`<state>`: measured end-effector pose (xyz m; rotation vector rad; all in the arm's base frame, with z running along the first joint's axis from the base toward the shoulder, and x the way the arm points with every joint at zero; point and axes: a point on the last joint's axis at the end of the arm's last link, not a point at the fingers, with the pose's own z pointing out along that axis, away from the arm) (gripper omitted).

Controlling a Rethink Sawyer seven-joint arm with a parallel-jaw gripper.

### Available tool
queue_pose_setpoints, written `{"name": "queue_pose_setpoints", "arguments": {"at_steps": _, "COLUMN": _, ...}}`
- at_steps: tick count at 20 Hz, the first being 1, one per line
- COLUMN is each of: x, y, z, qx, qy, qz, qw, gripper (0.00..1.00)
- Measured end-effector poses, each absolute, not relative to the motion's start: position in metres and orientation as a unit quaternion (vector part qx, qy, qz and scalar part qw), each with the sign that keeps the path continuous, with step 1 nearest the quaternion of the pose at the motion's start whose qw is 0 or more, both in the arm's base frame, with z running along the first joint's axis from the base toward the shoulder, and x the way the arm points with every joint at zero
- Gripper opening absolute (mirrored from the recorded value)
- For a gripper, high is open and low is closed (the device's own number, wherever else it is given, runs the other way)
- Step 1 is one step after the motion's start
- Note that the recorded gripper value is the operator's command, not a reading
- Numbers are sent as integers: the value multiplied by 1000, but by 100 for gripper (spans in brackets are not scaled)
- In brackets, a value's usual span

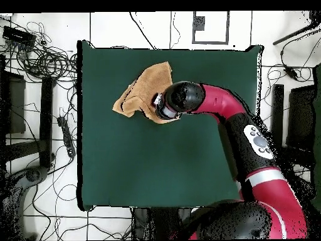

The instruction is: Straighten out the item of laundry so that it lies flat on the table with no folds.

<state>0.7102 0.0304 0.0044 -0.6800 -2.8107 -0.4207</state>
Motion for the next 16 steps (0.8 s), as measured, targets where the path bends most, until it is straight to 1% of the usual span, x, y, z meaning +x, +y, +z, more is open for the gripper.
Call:
{"name": "queue_pose_setpoints", "arguments": {"at_steps": 7, "x": 696, "y": 32, "z": -18, "qx": -235, "qy": -952, "qz": -149, "qw": 131, "gripper": 0}}
{"name": "queue_pose_setpoints", "arguments": {"at_steps": 16, "x": 681, "y": -7, "z": -40, "qx": -263, "qy": -941, "qz": -155, "qw": 145, "gripper": 0}}
